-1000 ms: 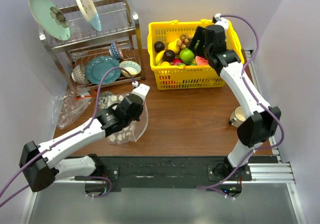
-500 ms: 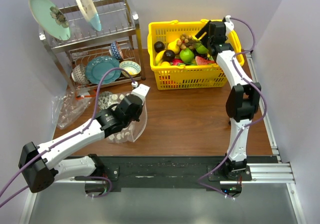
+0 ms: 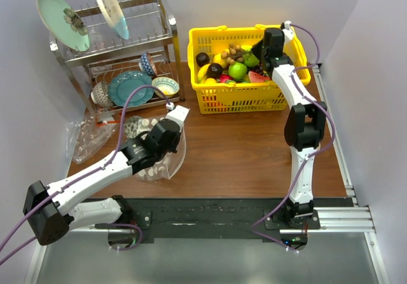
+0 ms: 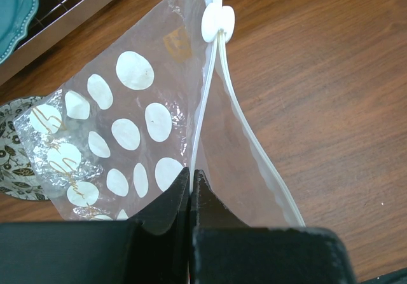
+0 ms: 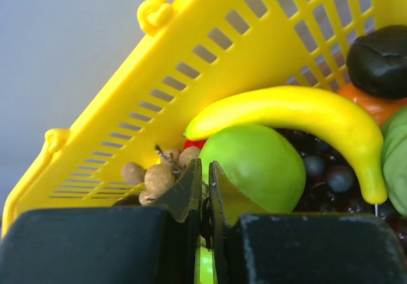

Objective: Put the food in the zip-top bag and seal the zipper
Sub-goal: Pick up the fake fruit from the bin.

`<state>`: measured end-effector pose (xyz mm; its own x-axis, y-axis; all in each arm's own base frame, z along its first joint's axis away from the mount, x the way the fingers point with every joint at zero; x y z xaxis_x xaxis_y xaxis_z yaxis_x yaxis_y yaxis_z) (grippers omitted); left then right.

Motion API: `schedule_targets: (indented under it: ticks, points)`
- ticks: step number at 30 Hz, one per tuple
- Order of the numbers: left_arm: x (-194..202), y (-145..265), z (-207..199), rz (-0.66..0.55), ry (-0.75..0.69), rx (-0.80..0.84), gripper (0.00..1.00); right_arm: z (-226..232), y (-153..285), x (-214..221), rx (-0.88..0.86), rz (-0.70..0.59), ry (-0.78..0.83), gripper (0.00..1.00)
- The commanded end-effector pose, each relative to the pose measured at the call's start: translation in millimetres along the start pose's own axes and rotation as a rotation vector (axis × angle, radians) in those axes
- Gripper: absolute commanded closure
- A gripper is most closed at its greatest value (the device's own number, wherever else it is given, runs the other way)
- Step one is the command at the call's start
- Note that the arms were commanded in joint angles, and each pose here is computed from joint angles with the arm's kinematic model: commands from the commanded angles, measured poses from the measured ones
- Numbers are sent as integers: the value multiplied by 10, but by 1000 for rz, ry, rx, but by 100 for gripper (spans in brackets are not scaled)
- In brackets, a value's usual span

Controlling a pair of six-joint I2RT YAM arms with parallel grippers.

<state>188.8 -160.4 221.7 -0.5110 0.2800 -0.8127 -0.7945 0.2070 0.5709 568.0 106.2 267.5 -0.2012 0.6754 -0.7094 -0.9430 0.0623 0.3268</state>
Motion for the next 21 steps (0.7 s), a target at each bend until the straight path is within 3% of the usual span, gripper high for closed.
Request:
schedule_targets:
  ticks: [1, 7, 16, 21]
  points:
    - [-113, 25, 46, -64, 25, 13, 100, 324, 421, -391, -117, -76, 8, 100]
    - [-105, 36, 52, -67, 29, 13, 100, 442, 817, -644, -155, -121, 49, 100]
    - [-90, 26, 51, -62, 28, 14, 100, 748, 1549, -1013, -364, -138, 86, 100]
    - [-95, 24, 45, -63, 25, 20, 100, 812, 1970, -945, -522, -8, 83, 100]
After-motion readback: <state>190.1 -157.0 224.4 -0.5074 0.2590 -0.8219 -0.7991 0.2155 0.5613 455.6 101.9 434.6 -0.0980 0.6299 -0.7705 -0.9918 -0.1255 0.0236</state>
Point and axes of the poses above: each gripper's point midway between its finger pads, its own y axis back along the fingers, its own z axis along the line the jaws close on, x = y × z, the point moved 9 cm from there along y, back along the fingers, and after that the axes turned 1 degree about y, right-handed, at the moved point
